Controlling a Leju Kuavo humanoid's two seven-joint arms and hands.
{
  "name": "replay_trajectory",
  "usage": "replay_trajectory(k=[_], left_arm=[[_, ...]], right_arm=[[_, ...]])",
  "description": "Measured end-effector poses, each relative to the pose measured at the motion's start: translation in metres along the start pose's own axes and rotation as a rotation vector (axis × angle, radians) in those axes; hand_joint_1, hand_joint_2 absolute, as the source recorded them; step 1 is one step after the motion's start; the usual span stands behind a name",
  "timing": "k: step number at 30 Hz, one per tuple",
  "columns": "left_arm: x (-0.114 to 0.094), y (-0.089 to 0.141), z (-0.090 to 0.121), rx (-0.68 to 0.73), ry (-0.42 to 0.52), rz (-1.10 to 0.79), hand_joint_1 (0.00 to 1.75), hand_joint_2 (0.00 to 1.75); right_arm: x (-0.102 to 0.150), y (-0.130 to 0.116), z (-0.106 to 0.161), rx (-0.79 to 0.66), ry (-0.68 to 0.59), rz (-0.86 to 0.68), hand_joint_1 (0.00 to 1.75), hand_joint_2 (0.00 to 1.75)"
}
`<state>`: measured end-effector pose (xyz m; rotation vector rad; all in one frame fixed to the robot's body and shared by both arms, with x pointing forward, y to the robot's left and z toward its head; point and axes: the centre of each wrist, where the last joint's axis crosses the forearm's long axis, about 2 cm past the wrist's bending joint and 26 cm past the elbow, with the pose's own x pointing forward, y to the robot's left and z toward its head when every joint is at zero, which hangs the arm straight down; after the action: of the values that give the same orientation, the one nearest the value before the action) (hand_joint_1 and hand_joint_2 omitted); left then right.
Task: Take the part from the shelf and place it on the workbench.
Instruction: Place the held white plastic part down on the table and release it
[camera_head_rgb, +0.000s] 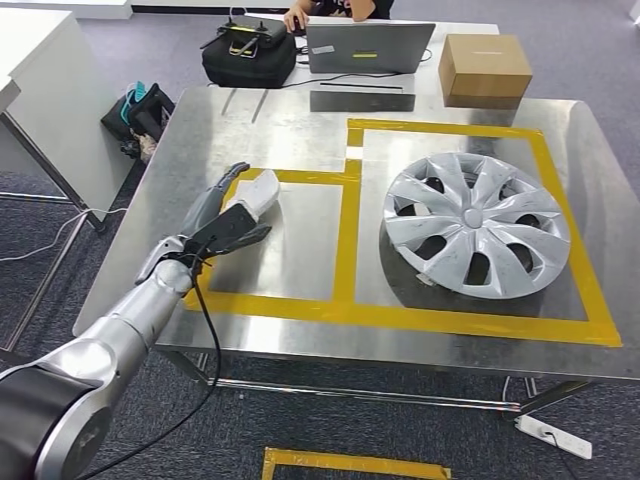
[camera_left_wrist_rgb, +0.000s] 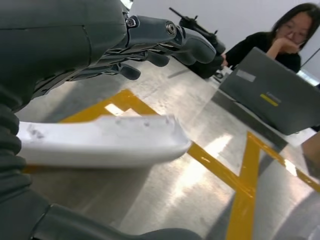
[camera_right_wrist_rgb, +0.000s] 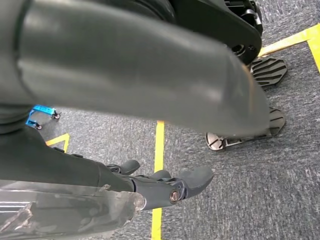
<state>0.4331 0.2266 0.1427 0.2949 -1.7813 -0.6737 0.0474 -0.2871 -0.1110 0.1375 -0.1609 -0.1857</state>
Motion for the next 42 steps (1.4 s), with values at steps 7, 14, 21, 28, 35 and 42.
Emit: replay_trajectory(k=[7, 14, 21, 28, 35, 42], left_arm=[[0.012, -0.012, -0.001, 0.086, -0.102, 0.165, 0.00, 0.00], [0.024, -0.020, 0.003, 0.208, -0.210, 0.490, 0.00, 0.00], [0.047, -0.015, 0.014, 0.347, -0.360, 0.606, 0.00, 0.00], [0.074, -0.013, 0.054, 0.448, -0.535, 0.707, 0.00, 0.00], [0.093, -0.008, 0.090, 0.476, -0.648, 0.763, 0.00, 0.00], [0.100, -0.001, 0.111, 0.482, -0.711, 0.807, 0.00, 0.00]], right_arm=[[0.000, 0.000, 0.000, -0.003, -0.002, -0.003, 0.00, 0.00], [-0.001, 0.000, 0.000, -0.014, -0.004, -0.018, 0.00, 0.00], [-0.003, 0.000, 0.000, -0.022, -0.014, -0.043, 0.00, 0.00], [-0.007, 0.002, 0.000, -0.028, -0.022, -0.084, 0.00, 0.00], [-0.010, 0.002, 0.000, -0.039, -0.022, -0.116, 0.00, 0.00], [-0.012, 0.004, 0.000, -0.044, -0.027, -0.149, 0.00, 0.00]])
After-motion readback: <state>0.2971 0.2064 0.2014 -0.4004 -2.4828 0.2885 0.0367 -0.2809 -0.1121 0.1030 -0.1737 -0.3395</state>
